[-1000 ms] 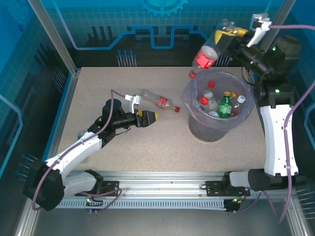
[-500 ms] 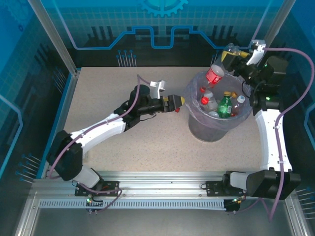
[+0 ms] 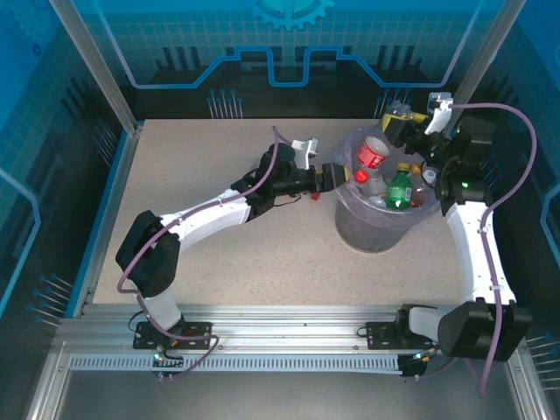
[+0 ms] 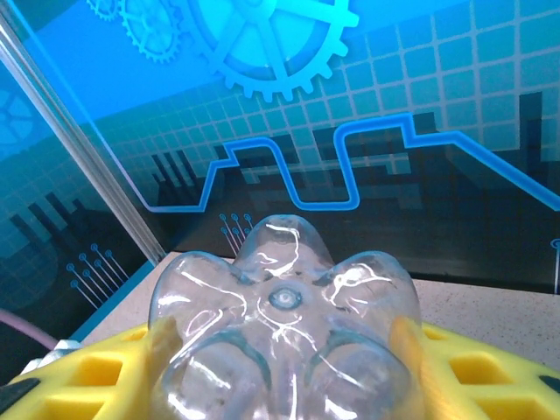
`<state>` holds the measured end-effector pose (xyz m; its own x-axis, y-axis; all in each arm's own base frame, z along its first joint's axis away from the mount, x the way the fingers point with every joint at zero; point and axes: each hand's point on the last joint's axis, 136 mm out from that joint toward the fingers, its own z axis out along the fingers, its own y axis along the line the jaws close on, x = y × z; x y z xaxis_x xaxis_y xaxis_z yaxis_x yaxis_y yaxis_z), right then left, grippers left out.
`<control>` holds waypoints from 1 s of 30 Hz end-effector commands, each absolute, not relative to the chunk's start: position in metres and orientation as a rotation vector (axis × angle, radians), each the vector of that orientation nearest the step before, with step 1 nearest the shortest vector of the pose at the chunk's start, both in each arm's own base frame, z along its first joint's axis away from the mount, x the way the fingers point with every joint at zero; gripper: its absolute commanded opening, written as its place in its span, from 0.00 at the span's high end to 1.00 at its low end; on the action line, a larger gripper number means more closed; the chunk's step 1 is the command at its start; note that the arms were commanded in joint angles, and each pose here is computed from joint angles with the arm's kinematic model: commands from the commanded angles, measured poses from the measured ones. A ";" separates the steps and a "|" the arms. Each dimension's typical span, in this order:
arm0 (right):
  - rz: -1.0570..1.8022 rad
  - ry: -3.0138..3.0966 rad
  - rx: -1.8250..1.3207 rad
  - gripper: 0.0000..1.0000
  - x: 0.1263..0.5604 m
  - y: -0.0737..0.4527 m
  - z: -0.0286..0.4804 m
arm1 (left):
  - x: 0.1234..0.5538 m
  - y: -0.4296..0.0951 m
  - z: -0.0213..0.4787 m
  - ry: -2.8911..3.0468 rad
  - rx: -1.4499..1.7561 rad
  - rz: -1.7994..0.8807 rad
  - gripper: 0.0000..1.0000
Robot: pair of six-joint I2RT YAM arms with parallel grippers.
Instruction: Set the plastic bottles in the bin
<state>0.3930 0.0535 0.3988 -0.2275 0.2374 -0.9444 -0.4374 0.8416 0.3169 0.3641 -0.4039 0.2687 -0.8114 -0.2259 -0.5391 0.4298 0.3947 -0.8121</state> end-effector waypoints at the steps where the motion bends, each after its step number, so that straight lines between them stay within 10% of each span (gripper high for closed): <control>1: 0.621 1.762 -0.245 0.68 0.388 0.068 0.376 | 0.369 -0.409 0.264 2.088 0.164 -1.431 0.21; 30: 0.553 2.230 -0.247 0.67 0.363 0.107 0.195 | 0.369 -0.411 0.241 2.143 0.152 -1.425 0.23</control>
